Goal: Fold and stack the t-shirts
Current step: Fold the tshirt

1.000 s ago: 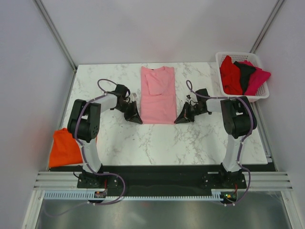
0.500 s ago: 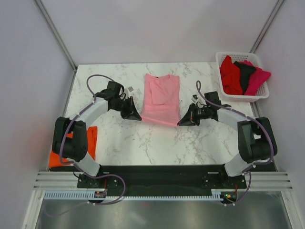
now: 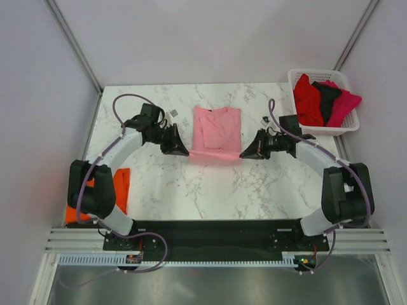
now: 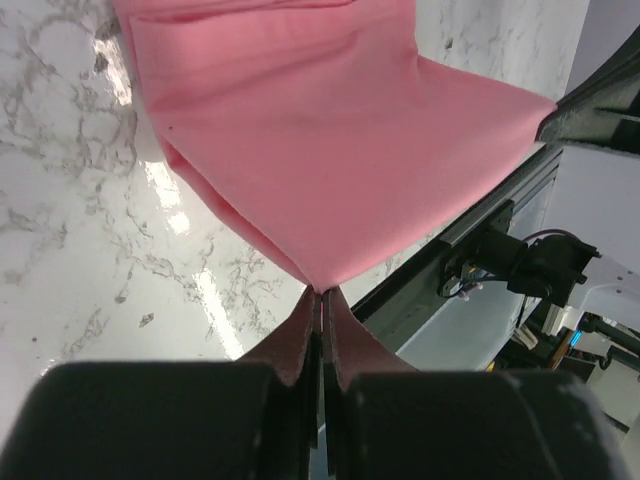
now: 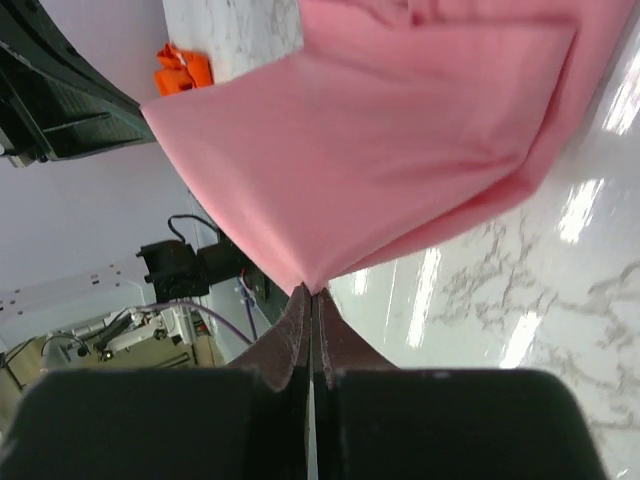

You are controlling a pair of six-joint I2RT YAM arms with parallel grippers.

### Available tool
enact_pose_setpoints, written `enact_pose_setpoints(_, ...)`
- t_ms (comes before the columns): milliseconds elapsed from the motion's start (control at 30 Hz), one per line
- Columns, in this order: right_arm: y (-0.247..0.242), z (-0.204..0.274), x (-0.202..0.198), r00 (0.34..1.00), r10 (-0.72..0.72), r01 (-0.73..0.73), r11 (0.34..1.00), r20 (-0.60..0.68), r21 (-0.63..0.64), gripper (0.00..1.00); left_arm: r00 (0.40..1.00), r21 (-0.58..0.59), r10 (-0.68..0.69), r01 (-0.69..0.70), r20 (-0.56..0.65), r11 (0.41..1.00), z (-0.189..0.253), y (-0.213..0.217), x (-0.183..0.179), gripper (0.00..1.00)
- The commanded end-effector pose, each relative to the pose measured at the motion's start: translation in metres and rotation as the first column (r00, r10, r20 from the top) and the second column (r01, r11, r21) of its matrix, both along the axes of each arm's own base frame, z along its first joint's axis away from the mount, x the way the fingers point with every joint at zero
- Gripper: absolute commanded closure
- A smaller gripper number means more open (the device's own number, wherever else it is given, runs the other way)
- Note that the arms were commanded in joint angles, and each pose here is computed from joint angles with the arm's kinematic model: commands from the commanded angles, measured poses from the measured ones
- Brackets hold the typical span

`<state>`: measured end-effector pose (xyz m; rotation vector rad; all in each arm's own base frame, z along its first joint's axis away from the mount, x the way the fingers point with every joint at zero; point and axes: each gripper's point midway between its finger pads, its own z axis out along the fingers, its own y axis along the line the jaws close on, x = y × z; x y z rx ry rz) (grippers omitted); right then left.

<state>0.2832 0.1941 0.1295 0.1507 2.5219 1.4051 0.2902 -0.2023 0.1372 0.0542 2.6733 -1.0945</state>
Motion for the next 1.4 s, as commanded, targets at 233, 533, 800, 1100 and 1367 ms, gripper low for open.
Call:
enact_pose_setpoints(233, 0.003, 0.051, 0.181, 0.924, -0.011, 0.026, 0.999, 0.383, -0.034, 1.00, 0.938, 0.056, -0.018, -0.002, 0.346, 0.998, 0.039, -0.009, 0.170, 0.98)
enact_pose_setpoints(533, -0.008, 0.019, 0.294, 0.855, -0.061, 0.147, 0.981, 0.515, -0.128, 0.64, 0.827, 0.126, -0.025, -0.056, 0.561, 0.990, 0.016, -0.017, 0.292, 0.57)
enact_pose_setpoints(800, -0.010, 0.026, 0.296, 0.826, -0.025, 0.133, 0.979, 0.563, -0.151, 0.49, 0.836, 0.195, -0.021, -0.103, 0.549, 0.975, 0.010, -0.006, 0.281, 0.39)
enact_pose_setpoints(1100, 0.006, -0.009, 0.240, 0.914, 0.032, -0.001, 0.997, 0.405, -0.077, 0.54, 0.922, 0.203, -0.131, 0.059, 0.365, 0.977, -0.026, -0.003, 0.219, 0.26)
enact_pose_setpoints(1367, 0.012, -0.043, 0.222, 0.950, 0.060, -0.046, 0.998, 0.306, -0.053, 0.55, 0.952, 0.183, -0.157, 0.110, 0.264, 0.977, -0.065, -0.007, 0.203, 0.22)
